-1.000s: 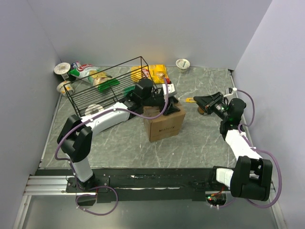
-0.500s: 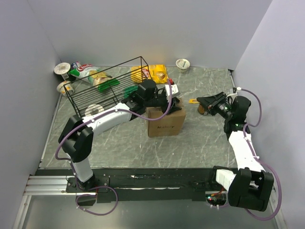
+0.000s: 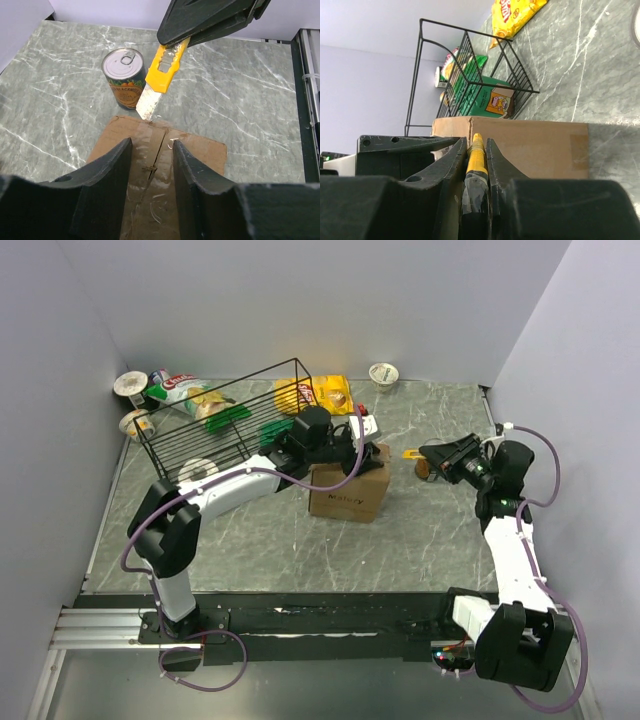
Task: Unpack the express box
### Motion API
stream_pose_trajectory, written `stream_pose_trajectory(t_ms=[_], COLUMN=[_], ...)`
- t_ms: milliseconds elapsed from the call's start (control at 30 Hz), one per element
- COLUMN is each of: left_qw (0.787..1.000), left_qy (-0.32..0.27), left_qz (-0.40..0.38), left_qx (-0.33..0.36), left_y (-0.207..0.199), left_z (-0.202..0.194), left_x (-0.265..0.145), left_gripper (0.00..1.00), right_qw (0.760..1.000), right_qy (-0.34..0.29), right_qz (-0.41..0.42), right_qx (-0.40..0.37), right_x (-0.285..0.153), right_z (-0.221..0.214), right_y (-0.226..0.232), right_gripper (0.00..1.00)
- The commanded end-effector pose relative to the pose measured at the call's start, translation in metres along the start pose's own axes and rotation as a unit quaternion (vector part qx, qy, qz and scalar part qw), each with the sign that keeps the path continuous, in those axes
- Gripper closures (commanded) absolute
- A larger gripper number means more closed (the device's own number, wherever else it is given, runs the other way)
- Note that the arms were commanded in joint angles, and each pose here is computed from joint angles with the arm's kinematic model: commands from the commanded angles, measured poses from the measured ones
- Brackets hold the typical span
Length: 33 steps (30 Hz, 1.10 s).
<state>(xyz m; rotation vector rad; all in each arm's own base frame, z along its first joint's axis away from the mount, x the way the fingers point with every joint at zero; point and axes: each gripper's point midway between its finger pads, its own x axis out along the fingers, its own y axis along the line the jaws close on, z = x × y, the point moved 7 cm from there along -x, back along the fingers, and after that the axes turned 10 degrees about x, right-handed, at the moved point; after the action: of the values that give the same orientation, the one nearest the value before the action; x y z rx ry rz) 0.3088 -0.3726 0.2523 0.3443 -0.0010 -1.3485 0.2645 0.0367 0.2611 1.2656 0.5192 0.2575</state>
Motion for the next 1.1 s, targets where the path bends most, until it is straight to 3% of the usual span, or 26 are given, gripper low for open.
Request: stream_pose_trajectory(t_ms=[0,567,767,833,900,1067], left_qw=[0.980,0.970,0.973,0.976,0.984,0.997], left_qy=[0.178,0.212,0.198,0.179,0.143,0.035], left_qz=[0.077,0.096,0.092,0.090,0.065,0.054], left_qx=[-0.048,-0.074,-0.077,-0.081,-0.087,-0.052], left_y=[0.010,0.008,0.007,0.010,0.008,0.024], left_z=[-0.096,-0.115,-0.104,-0.089,-0.064,0.024], left_x=[-0.009,-0.009,-0.009,-0.009,-0.009,-0.022], left_gripper=[0.59,0.65,0.64,0.62,0.53,0.37], right_qw=[0.996,0.995,0.996,0.995,0.992,0.982], right_qy=[0.085,0.075,0.035,0.016,-0.005,-0.038], right_qz=[0.023,0.019,0.029,0.029,0.030,-0.006], right_qx=[-0.014,-0.058,-0.082,-0.093,-0.125,-0.183], right_x=[-0.021,-0.037,-0.038,-0.036,-0.035,-0.031], right_z=[-0.024,-0.025,-0.005,0.007,0.018,0.033], right_y=[0.020,0.037,0.050,0.052,0.057,0.051], right_gripper=[1.00,1.00,1.00,1.00,1.00,1.00])
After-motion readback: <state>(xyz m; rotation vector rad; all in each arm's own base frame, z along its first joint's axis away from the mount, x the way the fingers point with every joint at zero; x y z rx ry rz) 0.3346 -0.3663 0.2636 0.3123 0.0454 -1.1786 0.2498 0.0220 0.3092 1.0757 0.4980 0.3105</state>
